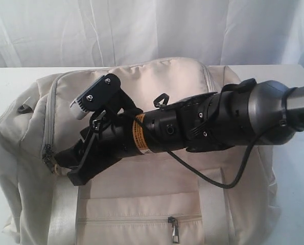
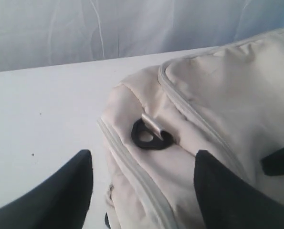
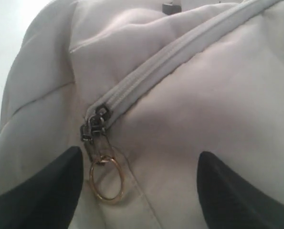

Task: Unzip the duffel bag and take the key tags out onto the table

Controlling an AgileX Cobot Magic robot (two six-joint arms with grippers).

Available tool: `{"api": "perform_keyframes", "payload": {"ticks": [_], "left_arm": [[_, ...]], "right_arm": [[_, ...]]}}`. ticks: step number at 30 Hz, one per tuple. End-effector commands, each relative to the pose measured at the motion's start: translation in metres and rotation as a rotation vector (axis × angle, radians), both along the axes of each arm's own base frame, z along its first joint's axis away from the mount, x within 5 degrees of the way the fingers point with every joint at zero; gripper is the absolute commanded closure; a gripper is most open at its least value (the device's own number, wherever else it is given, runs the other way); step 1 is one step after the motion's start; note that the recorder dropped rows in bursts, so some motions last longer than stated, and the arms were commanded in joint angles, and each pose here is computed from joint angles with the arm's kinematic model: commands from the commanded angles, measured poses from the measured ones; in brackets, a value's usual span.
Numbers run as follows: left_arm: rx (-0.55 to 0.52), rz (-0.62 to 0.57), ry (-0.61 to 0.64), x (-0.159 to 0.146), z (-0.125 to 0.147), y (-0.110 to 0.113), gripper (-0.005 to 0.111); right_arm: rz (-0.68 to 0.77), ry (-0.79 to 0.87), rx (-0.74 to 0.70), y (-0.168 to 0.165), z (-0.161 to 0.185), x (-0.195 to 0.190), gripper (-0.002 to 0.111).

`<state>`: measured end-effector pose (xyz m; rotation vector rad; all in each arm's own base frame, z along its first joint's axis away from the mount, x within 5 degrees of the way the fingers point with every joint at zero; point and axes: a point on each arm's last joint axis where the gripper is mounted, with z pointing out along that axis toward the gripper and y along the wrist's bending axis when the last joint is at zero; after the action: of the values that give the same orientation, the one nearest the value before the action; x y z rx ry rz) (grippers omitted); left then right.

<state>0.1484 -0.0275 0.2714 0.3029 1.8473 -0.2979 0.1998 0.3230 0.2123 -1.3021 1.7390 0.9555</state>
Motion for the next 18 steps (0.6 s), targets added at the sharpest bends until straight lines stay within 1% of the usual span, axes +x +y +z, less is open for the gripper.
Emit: {"api": "perform_keyframes", "payload": {"ticks": [1,5,7,10,12,18], "left_arm": [[-0.014,-0.001,0.072,-0.007,-0.023,-0.001,0.043],[-0.037,-0.060,0.120,-0.014,-0.036,-0.006,0.043],[-0.038,-0.062,0.123,-0.014,-0.037,-0.007,0.043],[-0.044,-0.031,0.126,-0.013,-0.037,-0.004,0.043],[-0.049,-0.027,0.129,-0.013,-0.037,-0.004,0.043],[-0.057,-0.026,0.138,-0.014,-0.039,-0.004,0.043]], "right_arm": [[0.022,-0.011,-0.018,0.005,-0.005,-0.003,0.045],[0.045,-0.006,-0.016,0.005,-0.005,-0.005,0.046],[0.066,-0.017,-0.029,0.004,-0.006,-0.007,0.051],[0.087,-0.038,-0.048,0.005,-0.008,-0.010,0.060],[0.101,-0.039,-0.057,0.007,-0.011,-0.012,0.063],[0.118,-0.028,-0.079,0.011,-0.020,-0.016,0.063]]}}
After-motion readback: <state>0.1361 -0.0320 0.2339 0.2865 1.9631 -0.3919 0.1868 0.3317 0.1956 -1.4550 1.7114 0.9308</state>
